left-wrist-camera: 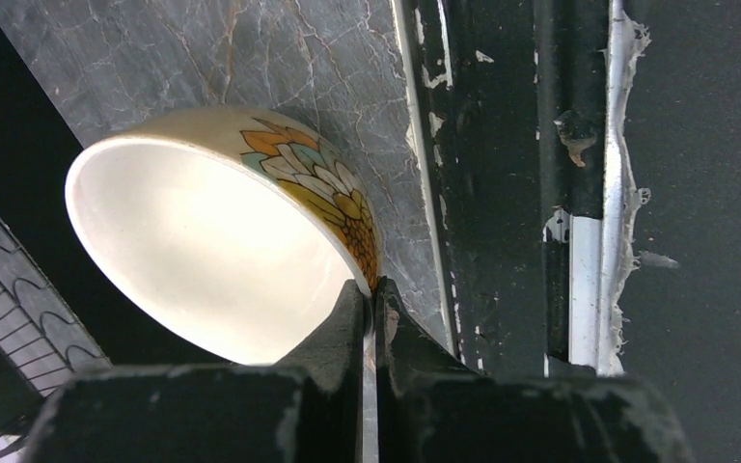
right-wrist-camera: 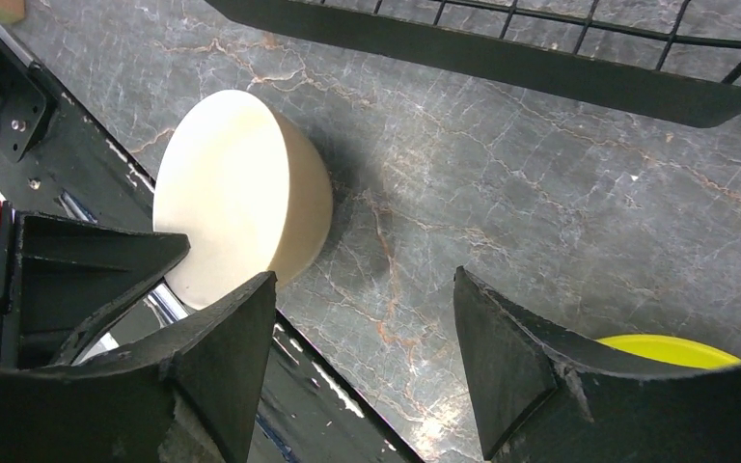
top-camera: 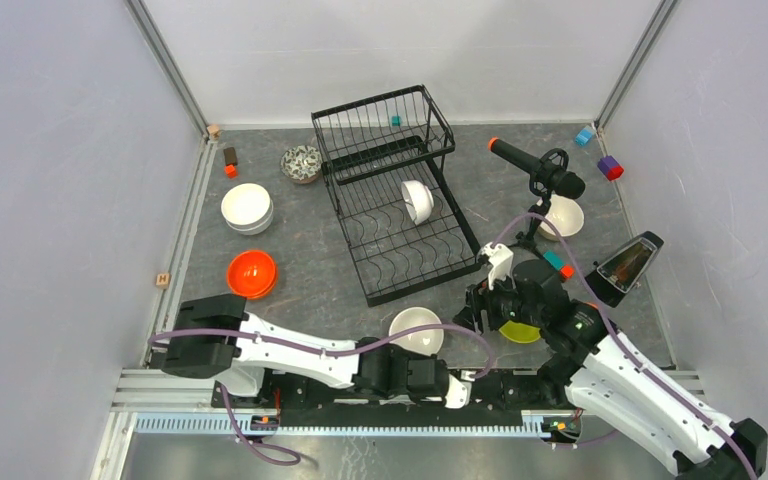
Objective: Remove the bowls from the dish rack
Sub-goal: Place the bowl at the center of the board.
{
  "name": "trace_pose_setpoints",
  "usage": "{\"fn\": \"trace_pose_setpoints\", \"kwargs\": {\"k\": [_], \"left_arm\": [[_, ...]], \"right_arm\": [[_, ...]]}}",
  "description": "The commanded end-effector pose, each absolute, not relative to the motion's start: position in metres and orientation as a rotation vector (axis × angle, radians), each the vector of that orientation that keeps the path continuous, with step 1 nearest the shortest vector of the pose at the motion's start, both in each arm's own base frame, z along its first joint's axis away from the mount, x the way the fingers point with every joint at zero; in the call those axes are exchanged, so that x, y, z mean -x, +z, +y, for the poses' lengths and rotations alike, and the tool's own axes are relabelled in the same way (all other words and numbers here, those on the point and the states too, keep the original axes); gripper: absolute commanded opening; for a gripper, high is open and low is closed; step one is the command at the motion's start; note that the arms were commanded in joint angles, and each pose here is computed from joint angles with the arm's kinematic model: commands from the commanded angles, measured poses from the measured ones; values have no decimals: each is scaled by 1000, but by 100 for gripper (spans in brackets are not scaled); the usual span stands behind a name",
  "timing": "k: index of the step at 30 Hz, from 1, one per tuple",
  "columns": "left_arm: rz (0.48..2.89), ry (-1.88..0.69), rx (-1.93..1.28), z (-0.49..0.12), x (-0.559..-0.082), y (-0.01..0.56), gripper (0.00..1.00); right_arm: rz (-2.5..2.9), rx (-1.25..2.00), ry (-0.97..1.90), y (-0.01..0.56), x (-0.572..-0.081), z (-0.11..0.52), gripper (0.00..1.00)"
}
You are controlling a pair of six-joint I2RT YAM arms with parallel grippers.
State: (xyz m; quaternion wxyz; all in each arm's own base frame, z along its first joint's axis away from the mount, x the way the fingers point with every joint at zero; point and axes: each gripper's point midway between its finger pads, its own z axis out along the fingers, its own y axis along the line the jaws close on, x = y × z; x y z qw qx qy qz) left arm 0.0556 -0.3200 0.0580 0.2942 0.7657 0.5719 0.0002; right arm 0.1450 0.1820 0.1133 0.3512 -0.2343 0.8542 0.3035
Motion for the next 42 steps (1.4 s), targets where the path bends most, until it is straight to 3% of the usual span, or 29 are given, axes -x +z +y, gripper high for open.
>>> {"fn": "trace_pose_setpoints", "kwargs": {"k": [1,8,13,22,29,30,31,32,37,42], "left_arm": [[1436,55,-2031,-339,-60,79,2],[1448,52,-2026,-347,-55,85,6],[1463,11,-2018,-352,-46,88,19],[1519,-62,-1929,-357,-39,103,53],[1601,-198,-1570,-354,-53,158,74],[1617,-229,-1493,-350,-56,168,79],[1636,-254,-1416,-347,-60,176,95],[1656,-293,-1344,-342,-61,184,99],[1775,-416,-857,-311,-85,212,100],[1885,-532,-472,-285,-96,203,100]], "right_arm": [[2159,615,782,128,-152,192,73],[2178,674,618,128,-163,189,73],[2182,681,587,124,-164,186,74],[2165,665,589,129,-163,183,75],[2103,673,546,149,-166,174,78],[2094,674,542,151,-166,174,79],[2083,663,520,153,-168,170,79],[2078,655,508,155,-170,168,79],[2061,639,559,156,-167,173,79],[2126,695,633,136,-160,188,75]]}}
